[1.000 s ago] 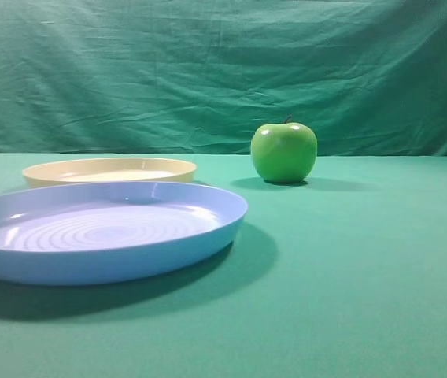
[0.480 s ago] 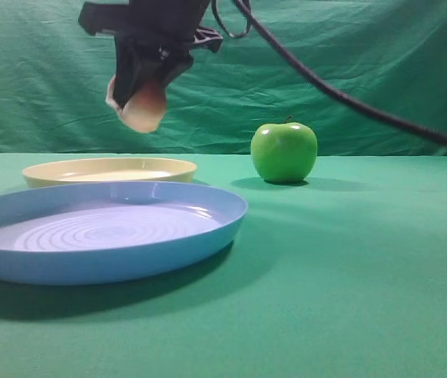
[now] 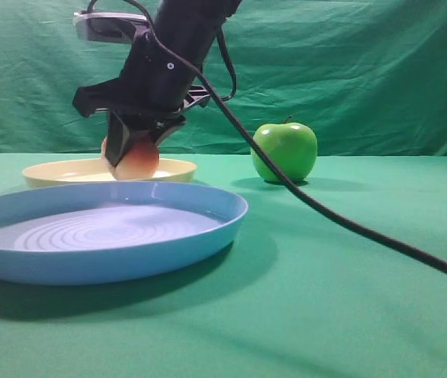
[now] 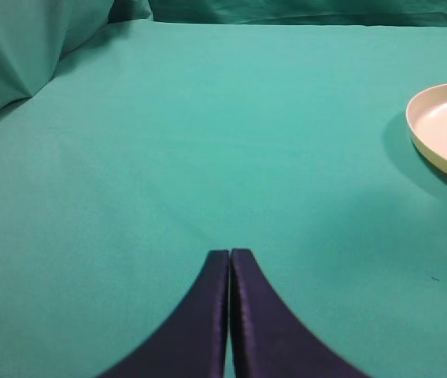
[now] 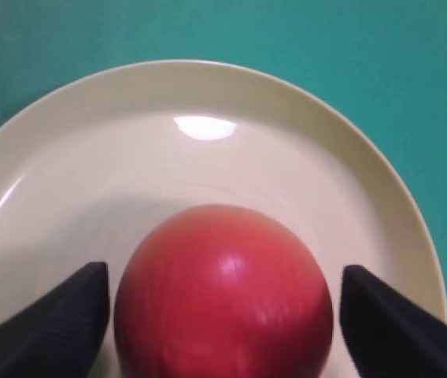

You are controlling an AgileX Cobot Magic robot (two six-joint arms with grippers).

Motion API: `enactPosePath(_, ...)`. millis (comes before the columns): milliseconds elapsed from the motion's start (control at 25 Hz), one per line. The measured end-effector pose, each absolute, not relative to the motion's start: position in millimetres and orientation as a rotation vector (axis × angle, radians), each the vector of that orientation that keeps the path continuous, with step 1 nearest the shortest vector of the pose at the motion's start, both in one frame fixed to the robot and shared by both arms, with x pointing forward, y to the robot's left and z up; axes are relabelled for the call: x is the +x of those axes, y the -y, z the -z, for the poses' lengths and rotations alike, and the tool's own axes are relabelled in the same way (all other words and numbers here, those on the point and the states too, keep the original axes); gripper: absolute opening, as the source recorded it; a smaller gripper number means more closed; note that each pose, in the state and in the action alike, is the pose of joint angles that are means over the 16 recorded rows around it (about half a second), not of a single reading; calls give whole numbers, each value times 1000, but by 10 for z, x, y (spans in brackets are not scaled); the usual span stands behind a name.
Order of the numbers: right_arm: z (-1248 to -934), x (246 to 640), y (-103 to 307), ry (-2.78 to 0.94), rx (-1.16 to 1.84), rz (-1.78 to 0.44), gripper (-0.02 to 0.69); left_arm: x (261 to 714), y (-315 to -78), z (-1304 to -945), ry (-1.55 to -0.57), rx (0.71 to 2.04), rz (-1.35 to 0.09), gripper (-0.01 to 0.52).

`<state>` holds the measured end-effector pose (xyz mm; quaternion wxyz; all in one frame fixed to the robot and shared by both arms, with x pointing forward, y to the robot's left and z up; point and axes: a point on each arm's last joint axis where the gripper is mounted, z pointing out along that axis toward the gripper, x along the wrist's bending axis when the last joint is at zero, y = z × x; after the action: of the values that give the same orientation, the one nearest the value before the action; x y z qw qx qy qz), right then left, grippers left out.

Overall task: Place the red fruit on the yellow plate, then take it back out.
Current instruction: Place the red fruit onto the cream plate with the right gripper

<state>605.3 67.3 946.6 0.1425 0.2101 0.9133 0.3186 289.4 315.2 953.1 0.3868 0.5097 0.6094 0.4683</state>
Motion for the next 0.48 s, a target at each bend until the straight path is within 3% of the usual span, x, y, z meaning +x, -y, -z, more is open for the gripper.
enactPosePath(120, -9575, 6064, -648, -2629, 603, -925, 588, 2894, -3152, -9531, -1551, 1297, -1192, 0)
enactPosePath(240, -9758, 6070, -595, -2626, 600, -927, 588, 2894, -3152, -9531, -1551, 1297, -1192, 0)
enactPosePath(320, -9916, 6065, -542, -2627, 598, -925, 548, 2894, -3152, -9531, -1551, 1297, -1192, 0)
enactPosePath(480, -10311, 6026, -382, -2631, 602, -919, 404, 2894, -3152, -9531, -1551, 1297, -1192, 0)
